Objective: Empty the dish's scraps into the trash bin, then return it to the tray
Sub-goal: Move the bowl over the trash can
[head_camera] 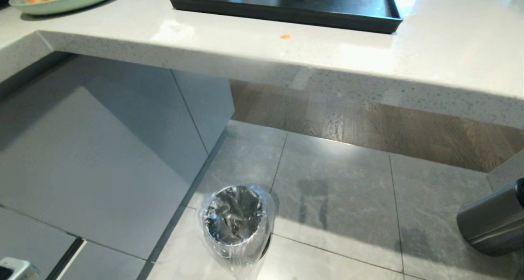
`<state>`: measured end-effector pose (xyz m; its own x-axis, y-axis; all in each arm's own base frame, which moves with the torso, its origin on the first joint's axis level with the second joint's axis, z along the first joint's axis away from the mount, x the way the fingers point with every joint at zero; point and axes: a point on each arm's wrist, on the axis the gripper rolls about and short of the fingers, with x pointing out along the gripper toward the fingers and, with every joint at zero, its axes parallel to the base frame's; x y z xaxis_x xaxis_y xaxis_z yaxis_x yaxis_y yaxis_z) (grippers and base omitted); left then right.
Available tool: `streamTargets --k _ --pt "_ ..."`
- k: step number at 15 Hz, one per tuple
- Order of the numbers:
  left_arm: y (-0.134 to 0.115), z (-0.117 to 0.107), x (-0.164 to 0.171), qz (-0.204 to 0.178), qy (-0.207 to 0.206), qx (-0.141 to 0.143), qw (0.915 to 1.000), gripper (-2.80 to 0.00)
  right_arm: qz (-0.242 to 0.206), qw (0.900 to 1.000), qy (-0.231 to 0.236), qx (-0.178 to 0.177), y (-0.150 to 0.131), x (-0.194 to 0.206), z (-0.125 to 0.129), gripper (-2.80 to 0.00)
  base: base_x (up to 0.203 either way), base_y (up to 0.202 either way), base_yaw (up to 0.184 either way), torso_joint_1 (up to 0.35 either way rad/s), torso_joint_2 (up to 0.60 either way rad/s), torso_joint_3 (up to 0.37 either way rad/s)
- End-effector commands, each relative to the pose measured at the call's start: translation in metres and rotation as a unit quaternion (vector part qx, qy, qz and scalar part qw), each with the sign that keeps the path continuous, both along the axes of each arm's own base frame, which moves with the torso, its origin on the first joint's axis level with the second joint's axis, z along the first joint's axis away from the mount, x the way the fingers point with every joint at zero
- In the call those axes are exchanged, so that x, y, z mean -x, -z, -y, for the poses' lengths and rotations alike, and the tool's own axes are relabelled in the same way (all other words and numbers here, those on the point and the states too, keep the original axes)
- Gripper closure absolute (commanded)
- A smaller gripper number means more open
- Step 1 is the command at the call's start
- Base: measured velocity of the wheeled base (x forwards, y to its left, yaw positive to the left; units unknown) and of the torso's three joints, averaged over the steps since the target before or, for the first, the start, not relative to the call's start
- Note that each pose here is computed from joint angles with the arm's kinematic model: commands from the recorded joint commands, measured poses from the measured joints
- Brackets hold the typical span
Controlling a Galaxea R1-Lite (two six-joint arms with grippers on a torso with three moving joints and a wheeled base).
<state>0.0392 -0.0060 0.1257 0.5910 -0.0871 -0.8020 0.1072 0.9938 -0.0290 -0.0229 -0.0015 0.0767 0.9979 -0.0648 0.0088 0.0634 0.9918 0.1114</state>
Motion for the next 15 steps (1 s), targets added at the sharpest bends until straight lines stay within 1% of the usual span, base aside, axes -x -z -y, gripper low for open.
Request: streamTargets --k 1,6,13,15 --pt "0.001 -0.001 0.006 -0.002 -0.002 0.001 1.0 0.0 -0.001 1.0 0.0 0.0 0.0 0.0 0.0 0.0 0.0 0.0 0.0 -0.001 0.0 -0.199" --pt "0.011 -0.004 0.028 -0.015 -0.006 -0.001 0.9999 0.0 -0.001 1.0 0.0 0.0 0.0 0.0 0.0 0.0 0.0 0.0 0.0 0.002 0.0 -0.2" --pt "0.01 -0.005 0.029 -0.011 -0.01 -0.001 0.9999 0.0 -0.001 1.0 0.0 0.0 0.0 0.0 0.0 0.0 0.0 0.0 0.0 0.003 0.0 -0.196" --pt "0.011 -0.005 0.029 -0.008 -0.011 -0.002 0.9999 0.0 -0.001 1.0 0.0 0.0 0.0 0.0 0.0 0.0 0.0 0.0 0.0 0.003 0.0 -0.096"
